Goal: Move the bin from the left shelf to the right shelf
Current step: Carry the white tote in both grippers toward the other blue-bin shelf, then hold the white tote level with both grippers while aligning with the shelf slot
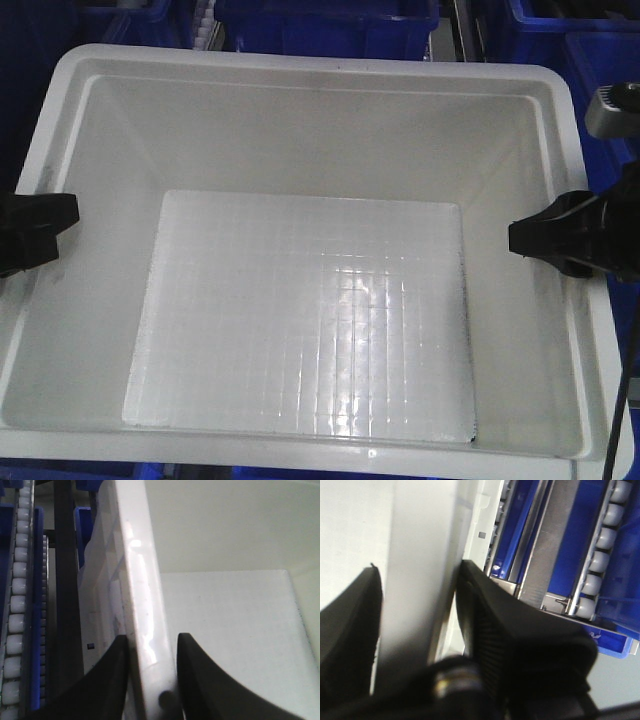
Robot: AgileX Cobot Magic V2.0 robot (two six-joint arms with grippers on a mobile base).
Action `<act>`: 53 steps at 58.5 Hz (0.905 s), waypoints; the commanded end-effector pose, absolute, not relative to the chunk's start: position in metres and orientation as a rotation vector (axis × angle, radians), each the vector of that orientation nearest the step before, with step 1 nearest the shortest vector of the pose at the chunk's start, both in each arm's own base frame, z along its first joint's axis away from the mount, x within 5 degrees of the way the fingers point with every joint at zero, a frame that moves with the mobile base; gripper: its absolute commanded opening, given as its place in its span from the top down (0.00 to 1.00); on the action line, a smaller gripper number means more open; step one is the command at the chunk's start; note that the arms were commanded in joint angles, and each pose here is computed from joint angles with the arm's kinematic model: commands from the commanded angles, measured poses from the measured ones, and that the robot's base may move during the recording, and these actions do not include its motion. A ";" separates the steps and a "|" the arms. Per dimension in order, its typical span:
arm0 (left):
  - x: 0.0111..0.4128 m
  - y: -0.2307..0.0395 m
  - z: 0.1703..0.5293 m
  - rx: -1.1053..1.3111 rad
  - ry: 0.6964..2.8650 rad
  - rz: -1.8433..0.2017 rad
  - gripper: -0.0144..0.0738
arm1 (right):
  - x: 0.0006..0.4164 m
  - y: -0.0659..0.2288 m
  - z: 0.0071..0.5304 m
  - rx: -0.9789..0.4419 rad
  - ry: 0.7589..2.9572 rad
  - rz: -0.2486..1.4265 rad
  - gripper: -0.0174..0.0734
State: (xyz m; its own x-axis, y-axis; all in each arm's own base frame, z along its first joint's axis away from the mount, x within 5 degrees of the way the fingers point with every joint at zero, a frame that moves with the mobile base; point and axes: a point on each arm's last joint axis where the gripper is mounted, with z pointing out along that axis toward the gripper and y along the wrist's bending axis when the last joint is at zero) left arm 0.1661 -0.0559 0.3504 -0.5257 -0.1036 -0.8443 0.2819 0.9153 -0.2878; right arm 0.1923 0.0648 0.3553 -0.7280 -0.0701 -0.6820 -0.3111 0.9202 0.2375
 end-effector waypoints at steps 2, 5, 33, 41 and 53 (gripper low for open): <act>0.166 -0.057 0.377 0.085 1.907 -0.536 0.84 | 0.192 0.069 0.383 -0.242 2.178 0.521 0.81; 0.166 -0.057 0.377 0.085 1.907 -0.536 0.84 | 0.192 0.069 0.383 -0.242 2.178 0.521 0.81; 0.166 -0.057 0.377 0.085 1.907 -0.536 0.84 | 0.192 0.069 0.383 -0.242 2.178 0.521 0.81; 0.166 -0.057 0.377 0.085 1.907 -0.536 0.84 | 0.192 0.069 0.383 -0.242 2.178 0.521 0.81; 0.166 -0.057 0.377 0.085 1.907 -0.536 0.84 | 0.192 0.069 0.383 -0.242 2.178 0.521 0.81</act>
State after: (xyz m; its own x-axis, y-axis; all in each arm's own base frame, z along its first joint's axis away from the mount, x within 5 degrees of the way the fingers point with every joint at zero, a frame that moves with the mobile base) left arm 0.1661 -0.0559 0.3504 -0.5257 -0.1036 -0.8443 0.2819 0.9153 -0.2878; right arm 0.1923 0.0648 0.3553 -0.7280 -0.0701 -0.6820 -0.3111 0.9202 0.2375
